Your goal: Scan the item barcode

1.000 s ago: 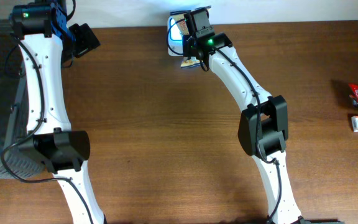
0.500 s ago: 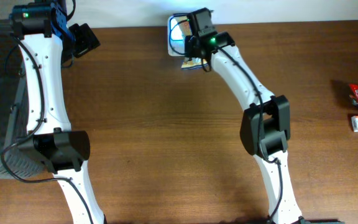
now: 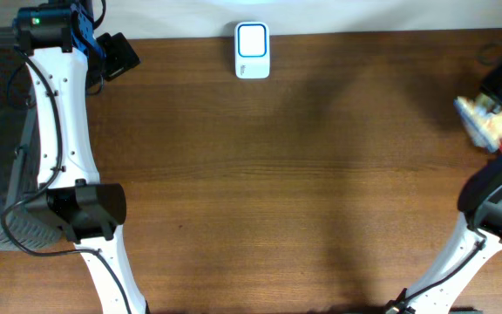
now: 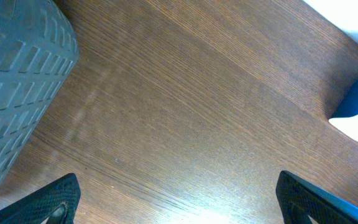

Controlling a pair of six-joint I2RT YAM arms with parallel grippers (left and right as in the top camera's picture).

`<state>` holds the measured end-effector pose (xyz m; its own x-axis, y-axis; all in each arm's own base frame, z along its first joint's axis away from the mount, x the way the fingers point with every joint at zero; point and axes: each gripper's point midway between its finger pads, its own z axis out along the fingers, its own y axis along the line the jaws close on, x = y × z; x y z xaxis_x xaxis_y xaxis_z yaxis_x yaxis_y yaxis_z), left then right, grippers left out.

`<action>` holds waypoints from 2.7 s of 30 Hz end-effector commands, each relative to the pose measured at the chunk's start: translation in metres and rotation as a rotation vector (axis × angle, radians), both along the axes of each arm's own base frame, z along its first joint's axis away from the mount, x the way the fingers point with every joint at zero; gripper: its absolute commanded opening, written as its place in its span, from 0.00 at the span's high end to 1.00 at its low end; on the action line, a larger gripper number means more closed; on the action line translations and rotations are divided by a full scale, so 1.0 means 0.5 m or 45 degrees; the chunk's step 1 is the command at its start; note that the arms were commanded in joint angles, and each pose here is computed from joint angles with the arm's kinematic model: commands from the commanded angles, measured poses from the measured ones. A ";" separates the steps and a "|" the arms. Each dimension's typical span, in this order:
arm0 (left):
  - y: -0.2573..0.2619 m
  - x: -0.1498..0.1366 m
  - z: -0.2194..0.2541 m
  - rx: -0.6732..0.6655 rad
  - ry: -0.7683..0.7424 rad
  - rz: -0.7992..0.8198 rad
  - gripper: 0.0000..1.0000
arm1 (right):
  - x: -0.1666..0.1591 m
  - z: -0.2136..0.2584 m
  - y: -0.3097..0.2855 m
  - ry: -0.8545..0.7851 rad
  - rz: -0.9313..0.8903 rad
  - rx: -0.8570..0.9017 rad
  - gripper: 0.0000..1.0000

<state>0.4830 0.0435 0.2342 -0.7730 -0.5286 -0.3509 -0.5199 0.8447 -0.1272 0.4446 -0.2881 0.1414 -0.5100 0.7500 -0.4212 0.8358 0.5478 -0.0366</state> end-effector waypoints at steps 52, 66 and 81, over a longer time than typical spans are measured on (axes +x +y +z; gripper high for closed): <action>0.000 -0.003 0.029 -0.005 -0.048 0.011 0.01 | -0.511 0.221 0.667 -0.532 1.425 0.109 0.02; 0.000 -0.003 0.029 -0.005 -0.048 0.011 0.01 | -0.445 0.153 0.681 -1.424 1.540 -0.550 0.02; 0.000 -0.003 0.029 -0.004 -0.048 0.011 0.01 | -0.399 0.082 0.624 -1.402 1.340 -0.696 0.01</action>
